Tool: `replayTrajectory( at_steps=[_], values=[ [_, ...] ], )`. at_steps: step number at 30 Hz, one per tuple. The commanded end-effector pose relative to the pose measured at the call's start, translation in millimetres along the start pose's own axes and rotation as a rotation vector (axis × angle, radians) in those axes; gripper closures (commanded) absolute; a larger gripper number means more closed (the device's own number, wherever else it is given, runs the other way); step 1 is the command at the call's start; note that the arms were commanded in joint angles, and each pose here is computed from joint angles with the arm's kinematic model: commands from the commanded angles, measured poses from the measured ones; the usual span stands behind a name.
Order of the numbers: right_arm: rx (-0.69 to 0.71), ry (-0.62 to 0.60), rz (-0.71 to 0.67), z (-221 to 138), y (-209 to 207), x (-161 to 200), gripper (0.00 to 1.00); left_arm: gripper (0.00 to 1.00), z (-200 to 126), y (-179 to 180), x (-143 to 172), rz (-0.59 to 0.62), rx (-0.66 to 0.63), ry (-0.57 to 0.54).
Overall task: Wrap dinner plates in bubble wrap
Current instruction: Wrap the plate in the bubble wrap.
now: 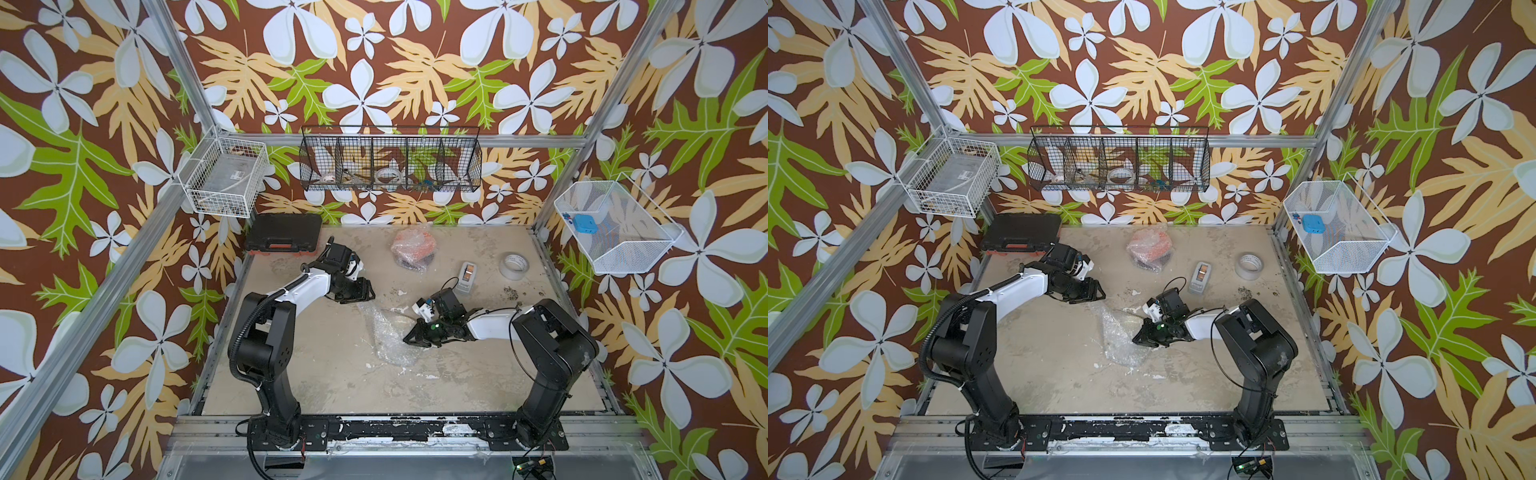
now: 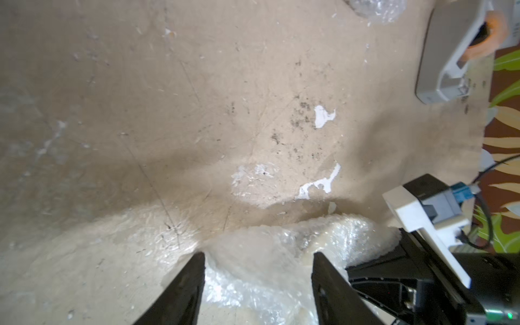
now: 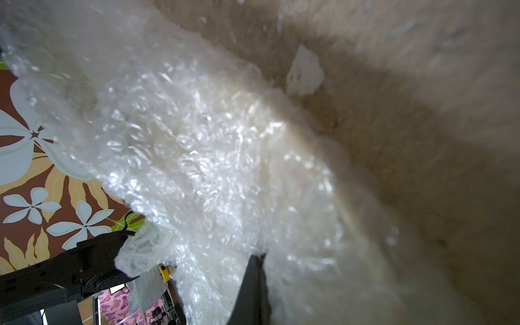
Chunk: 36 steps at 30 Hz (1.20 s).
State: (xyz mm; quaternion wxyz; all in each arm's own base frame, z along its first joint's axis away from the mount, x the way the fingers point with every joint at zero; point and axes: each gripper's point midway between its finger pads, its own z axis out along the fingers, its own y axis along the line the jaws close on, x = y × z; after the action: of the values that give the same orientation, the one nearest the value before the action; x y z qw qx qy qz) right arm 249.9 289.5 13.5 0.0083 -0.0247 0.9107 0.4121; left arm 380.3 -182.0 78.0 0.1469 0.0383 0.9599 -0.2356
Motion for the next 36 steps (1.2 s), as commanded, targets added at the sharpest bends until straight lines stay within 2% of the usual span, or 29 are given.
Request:
replayTrajectory(
  at_steps=[1,6,10,12,14,16,20,24,27,33,36],
  values=[
    [0.209,0.061,0.127,-1,-50,29,1.0,0.37,-7,25,-5,-0.008,-0.154,-0.035],
    [0.212,0.065,0.129,-1,-52,30,1.0,0.34,-14,34,-12,-0.014,-0.218,-0.07],
    [0.216,0.066,0.129,-1,-52,31,1.0,0.42,-8,34,-7,-0.034,-0.204,-0.047],
    [0.216,0.066,0.131,-1,-53,30,1.0,0.51,-2,27,-2,-0.043,-0.148,-0.029],
    [0.215,0.064,0.129,-1,-52,30,1.0,0.61,3,11,4,-0.06,-0.037,-0.009],
    [0.216,0.067,0.13,-1,-52,30,1.0,0.78,7,-4,12,-0.081,0.064,0.016],
    [0.214,0.062,0.132,-1,-51,30,1.0,1.0,4,-25,25,-0.119,0.206,0.046],
    [0.208,0.058,0.134,-2,-50,29,1.0,1.0,-9,-46,28,-0.12,0.291,0.042],
    [0.202,0.056,0.135,-1,-49,30,1.0,1.0,-13,-75,42,-0.112,0.387,0.088],
    [0.195,0.052,0.144,1,-48,31,1.0,1.0,-4,-140,83,-0.065,0.546,0.197],
    [0.192,0.056,0.148,2,-49,32,1.0,1.0,7,-157,110,-0.067,0.597,0.254]
  ],
)
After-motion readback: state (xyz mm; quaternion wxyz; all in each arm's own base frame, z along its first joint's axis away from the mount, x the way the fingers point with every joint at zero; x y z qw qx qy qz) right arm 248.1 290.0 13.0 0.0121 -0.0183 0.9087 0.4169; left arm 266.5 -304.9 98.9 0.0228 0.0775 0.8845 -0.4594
